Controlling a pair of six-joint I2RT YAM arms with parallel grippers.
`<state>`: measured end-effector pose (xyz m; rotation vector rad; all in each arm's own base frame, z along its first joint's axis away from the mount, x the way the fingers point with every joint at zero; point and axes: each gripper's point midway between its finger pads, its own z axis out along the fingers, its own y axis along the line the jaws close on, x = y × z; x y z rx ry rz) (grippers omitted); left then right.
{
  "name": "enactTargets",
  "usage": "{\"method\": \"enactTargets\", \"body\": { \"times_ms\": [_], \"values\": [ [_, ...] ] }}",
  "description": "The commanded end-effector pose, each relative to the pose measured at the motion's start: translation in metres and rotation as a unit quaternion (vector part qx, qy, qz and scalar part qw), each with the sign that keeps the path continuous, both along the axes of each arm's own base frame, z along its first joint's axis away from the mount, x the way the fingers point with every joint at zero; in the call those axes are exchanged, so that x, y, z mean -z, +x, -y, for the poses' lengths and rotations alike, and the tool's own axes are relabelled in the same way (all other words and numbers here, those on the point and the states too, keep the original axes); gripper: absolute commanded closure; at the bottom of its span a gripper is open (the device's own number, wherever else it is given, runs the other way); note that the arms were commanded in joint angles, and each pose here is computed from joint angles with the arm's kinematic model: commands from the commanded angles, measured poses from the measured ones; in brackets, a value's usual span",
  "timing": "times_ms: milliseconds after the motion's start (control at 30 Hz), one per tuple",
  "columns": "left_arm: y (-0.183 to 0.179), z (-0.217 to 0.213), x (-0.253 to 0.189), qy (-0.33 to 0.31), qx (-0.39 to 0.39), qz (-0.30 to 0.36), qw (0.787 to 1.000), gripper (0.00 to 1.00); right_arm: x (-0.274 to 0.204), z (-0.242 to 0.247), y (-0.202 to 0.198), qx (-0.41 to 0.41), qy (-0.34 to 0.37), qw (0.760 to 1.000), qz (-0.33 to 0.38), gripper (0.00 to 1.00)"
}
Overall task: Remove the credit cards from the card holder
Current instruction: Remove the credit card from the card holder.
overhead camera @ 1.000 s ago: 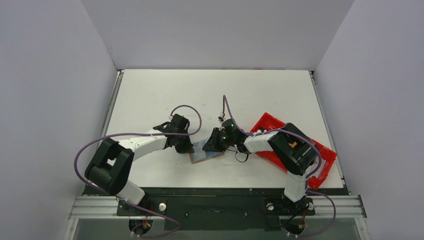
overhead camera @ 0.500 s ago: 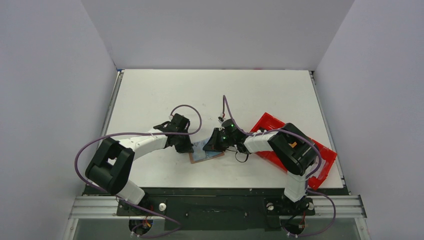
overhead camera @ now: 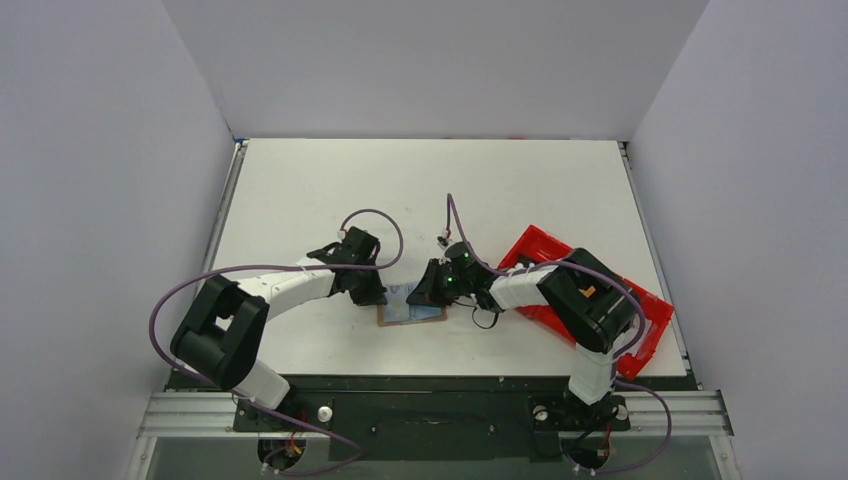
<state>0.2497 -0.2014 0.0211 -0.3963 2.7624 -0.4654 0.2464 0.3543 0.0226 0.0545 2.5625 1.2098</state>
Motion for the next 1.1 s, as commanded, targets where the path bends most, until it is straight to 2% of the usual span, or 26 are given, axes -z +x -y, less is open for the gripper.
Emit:
{"method": "enactTargets", "body": {
  "times_ms": [0,467,867,1067],
  "values": [
    [-0.027,-0.039,0.04,0.089,-0.002,-0.05,0.995,1.0,-0.019,-0.004,0.001,-0.002,0.015,0.999,0.041,1.0],
    [-0.027,-0.037,0.037,0.08,-0.002,-0.046,0.996,1.0,-0.011,0.01,0.004,0.012,-0.004,0.999,0.042,1.0],
    [-0.037,-0.033,0.047,0.069,-0.002,-0.063,0.996,1.0,-0.018,-0.004,0.001,0.025,0.081,0.996,0.005,0.94],
    [-0.039,-0.032,0.049,0.067,-0.004,-0.065,0.996,1.0,-0.018,-0.004,0.001,0.038,0.098,0.994,-0.001,0.93]
  ]
}}
